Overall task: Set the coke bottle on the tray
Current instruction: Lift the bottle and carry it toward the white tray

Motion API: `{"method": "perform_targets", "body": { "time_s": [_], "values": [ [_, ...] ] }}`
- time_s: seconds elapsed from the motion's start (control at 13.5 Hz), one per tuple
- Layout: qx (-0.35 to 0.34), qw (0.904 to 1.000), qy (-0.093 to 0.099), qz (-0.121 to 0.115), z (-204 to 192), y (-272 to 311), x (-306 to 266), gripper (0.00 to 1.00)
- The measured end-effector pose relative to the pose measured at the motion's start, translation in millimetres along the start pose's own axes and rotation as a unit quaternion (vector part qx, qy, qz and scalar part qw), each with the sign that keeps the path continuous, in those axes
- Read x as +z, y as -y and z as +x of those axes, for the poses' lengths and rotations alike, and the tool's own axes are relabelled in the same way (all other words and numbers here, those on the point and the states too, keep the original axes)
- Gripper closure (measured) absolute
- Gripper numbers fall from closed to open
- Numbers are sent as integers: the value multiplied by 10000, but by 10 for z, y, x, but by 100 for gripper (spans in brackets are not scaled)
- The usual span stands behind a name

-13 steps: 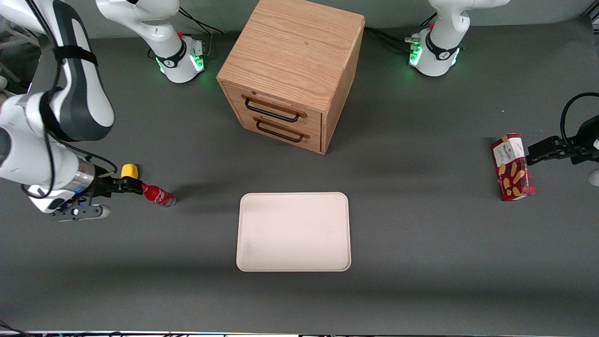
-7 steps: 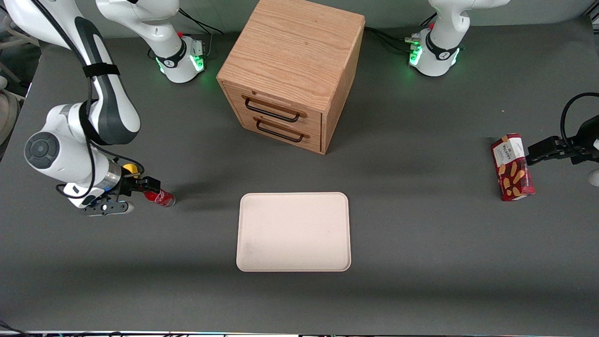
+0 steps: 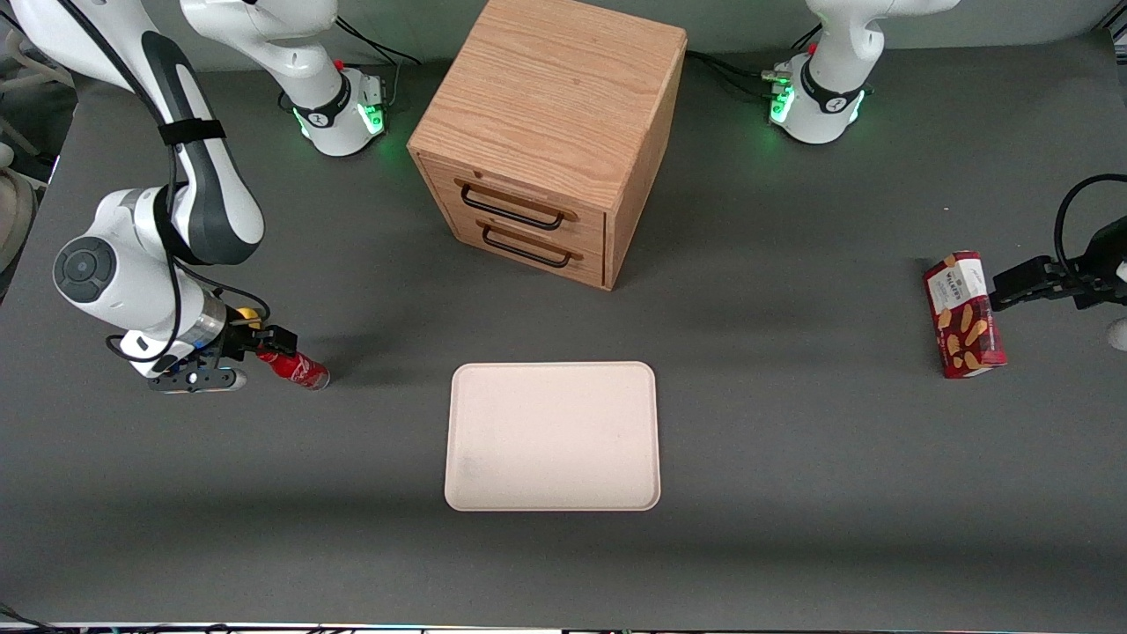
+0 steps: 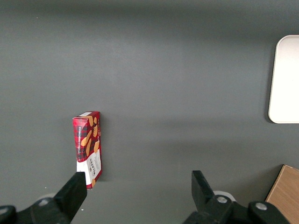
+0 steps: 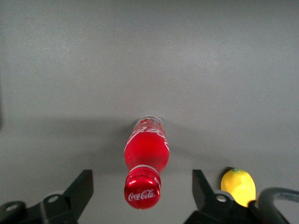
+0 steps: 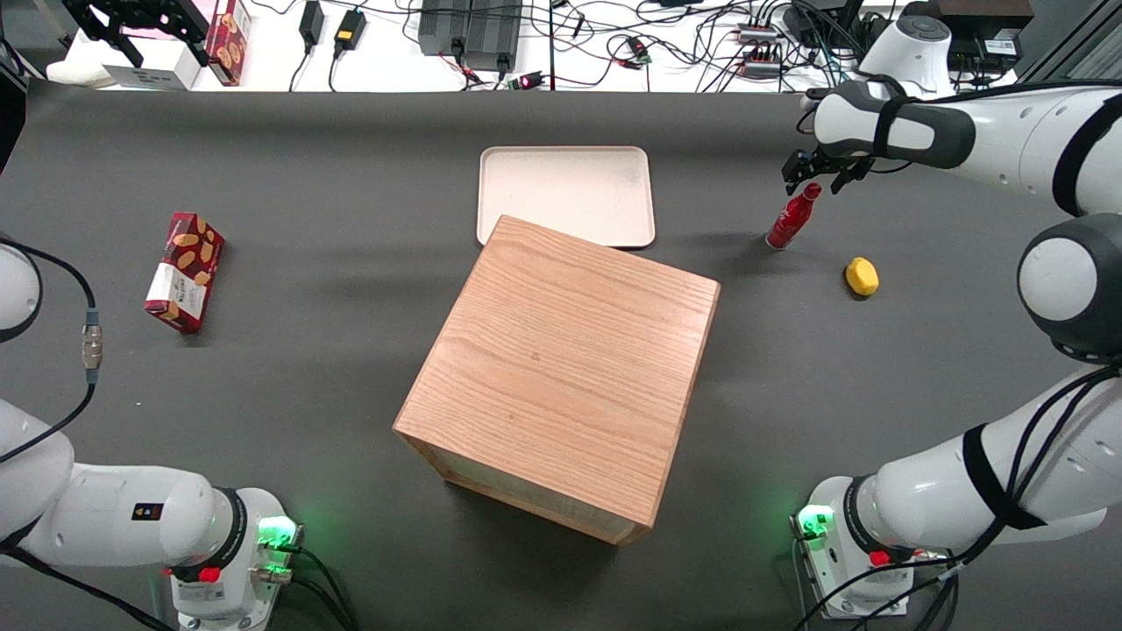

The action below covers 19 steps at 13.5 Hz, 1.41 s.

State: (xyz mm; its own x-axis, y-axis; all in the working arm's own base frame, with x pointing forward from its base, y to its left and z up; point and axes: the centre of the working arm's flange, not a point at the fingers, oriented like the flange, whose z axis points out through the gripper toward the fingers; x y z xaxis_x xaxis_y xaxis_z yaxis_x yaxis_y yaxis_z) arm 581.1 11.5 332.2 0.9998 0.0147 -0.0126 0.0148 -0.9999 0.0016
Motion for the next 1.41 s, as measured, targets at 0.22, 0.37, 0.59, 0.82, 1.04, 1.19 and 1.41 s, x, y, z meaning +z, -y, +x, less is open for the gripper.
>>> {"method": "perform_targets", "body": {
  "time_s": [0.22,0.37,0.59,0.82,1.04,1.19,1.41],
  "values": [
    [-3,10000,0,0,-1,3,-1,27],
    [-3,10000,0,0,-1,3,-1,52],
    [-8,10000,10,0,0,3,-9,69],
    [-12,9998,198,-1,63,8,-230,69],
    [-13,9993,376,1,200,9,-1011,69],
    [-18,9994,350,2,227,15,-1601,69],
    [-42,9994,329,4,164,41,-2332,69]
  ]
}}
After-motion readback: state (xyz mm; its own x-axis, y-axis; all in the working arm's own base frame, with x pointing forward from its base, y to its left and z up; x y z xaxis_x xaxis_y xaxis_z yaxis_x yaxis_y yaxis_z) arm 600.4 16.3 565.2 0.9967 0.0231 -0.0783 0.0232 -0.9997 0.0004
